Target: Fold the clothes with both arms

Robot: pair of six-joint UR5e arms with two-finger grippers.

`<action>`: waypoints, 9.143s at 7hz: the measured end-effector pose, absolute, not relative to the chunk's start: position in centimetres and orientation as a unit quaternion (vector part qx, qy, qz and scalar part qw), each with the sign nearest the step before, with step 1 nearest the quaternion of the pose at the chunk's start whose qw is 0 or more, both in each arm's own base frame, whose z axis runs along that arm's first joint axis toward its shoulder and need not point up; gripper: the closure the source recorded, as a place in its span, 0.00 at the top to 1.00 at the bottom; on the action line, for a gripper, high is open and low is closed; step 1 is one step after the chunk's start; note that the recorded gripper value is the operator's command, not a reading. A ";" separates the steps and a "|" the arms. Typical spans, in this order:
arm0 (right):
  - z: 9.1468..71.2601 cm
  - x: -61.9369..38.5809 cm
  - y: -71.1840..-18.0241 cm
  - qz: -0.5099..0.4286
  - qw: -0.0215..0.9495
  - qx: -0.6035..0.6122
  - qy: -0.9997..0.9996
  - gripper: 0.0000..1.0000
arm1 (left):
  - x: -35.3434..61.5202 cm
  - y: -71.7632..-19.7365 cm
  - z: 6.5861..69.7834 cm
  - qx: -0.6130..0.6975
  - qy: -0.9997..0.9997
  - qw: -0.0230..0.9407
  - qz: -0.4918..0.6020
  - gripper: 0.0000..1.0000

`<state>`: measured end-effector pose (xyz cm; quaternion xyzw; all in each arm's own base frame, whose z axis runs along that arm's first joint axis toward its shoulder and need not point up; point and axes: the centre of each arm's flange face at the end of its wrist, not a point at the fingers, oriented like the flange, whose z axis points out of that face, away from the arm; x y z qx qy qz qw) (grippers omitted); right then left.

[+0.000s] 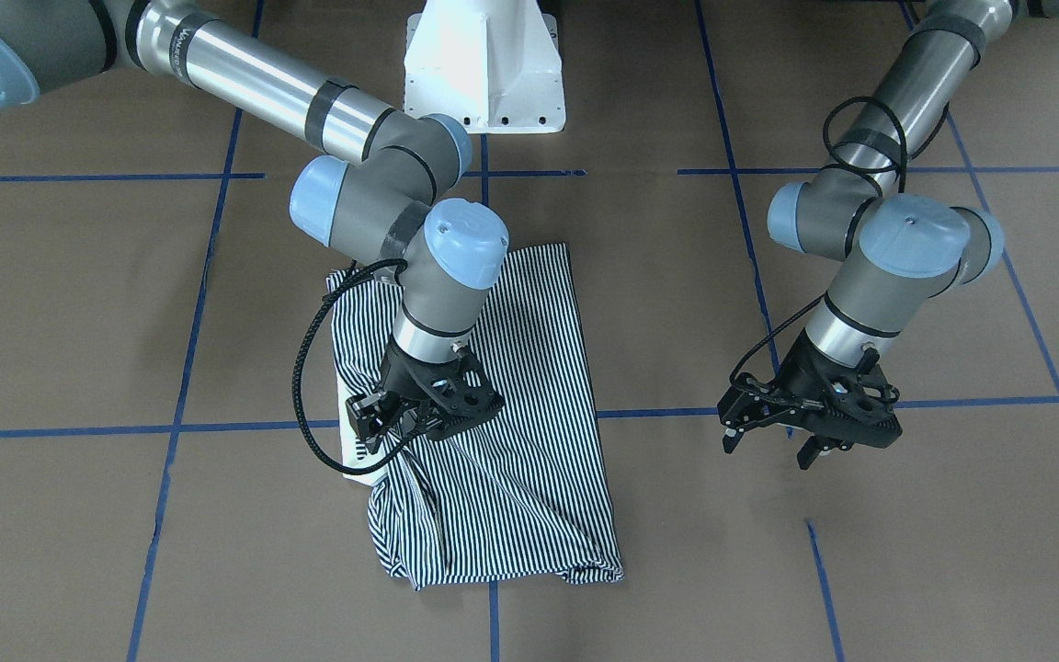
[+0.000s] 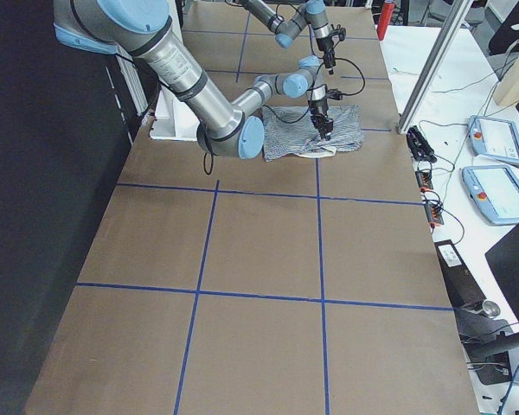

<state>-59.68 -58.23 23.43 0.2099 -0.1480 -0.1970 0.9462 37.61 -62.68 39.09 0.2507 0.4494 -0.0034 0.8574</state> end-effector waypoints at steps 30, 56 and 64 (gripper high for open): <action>36.9 -39.4 -35.7 0.337 0.737 0.090 -0.580 0.97 | 54.8 -31.5 31.1 0.033 0.593 0.763 -0.255 0.61; 36.5 -40.4 -35.2 0.337 0.741 0.088 -0.574 0.96 | 55.5 -30.9 31.5 0.036 0.589 0.764 -0.260 0.00; 25.4 -53.9 -33.4 0.341 0.846 0.049 -0.406 0.85 | 54.8 -31.5 30.0 0.038 0.600 0.755 -0.263 0.00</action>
